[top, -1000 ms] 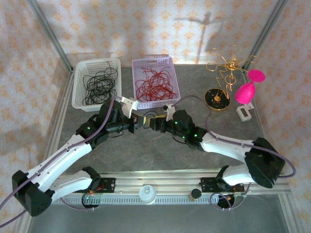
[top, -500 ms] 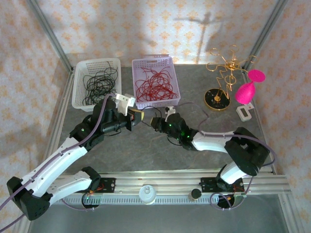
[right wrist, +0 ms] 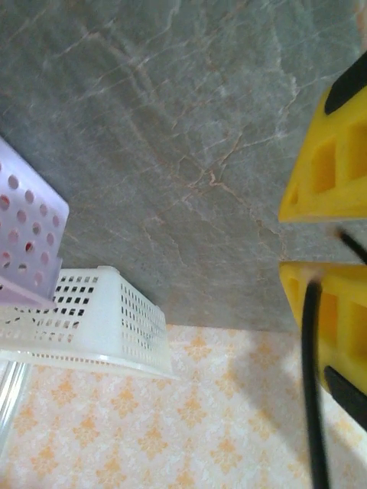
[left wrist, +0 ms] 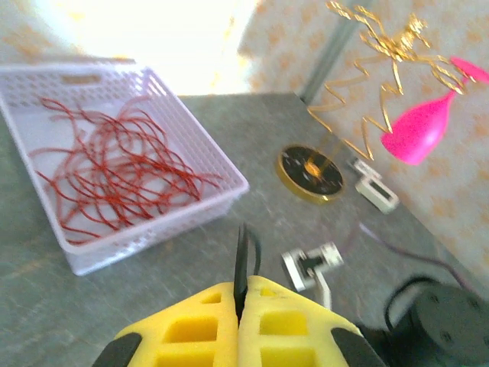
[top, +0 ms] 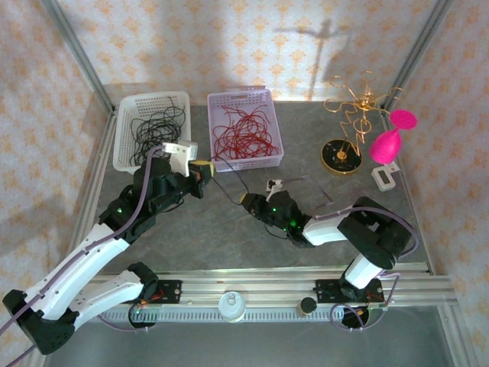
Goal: Untangle the cables
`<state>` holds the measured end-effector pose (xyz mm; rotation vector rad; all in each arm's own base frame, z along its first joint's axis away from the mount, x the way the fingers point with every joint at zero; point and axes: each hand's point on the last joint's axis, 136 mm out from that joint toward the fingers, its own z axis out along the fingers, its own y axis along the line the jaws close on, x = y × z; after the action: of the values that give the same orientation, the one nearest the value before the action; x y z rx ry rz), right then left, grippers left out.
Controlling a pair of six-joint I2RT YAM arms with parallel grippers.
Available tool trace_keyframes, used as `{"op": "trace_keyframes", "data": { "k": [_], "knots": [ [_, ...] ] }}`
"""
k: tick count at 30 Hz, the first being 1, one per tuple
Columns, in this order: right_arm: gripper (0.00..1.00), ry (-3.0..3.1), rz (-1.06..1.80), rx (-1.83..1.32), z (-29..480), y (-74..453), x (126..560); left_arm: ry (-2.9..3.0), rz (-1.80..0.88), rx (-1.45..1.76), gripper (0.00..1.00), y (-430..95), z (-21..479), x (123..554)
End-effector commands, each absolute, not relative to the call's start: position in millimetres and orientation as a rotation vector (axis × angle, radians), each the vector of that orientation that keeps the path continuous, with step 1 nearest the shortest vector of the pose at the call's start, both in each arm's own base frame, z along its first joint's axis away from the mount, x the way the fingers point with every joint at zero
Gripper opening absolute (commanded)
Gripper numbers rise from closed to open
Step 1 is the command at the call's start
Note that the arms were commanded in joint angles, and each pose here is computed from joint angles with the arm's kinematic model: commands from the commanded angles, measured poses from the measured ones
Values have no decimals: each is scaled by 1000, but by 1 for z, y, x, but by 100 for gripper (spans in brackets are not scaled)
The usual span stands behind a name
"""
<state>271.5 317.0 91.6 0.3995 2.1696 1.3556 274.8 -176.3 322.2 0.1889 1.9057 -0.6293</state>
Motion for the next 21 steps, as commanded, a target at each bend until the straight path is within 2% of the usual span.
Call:
{"op": "trace_keyframes", "data": {
  "k": [1,10,21],
  "knots": [
    [19,2149,1422,533,83,310,268,1754,-495,26,0,-144,369,289],
    [18,2093,1326,600,82,276,263,1726,-375,5,0,-122,386,310],
    [22,1988,918,389,130,226,274,1771,-237,-53,0,-74,382,342]
  ]
}}
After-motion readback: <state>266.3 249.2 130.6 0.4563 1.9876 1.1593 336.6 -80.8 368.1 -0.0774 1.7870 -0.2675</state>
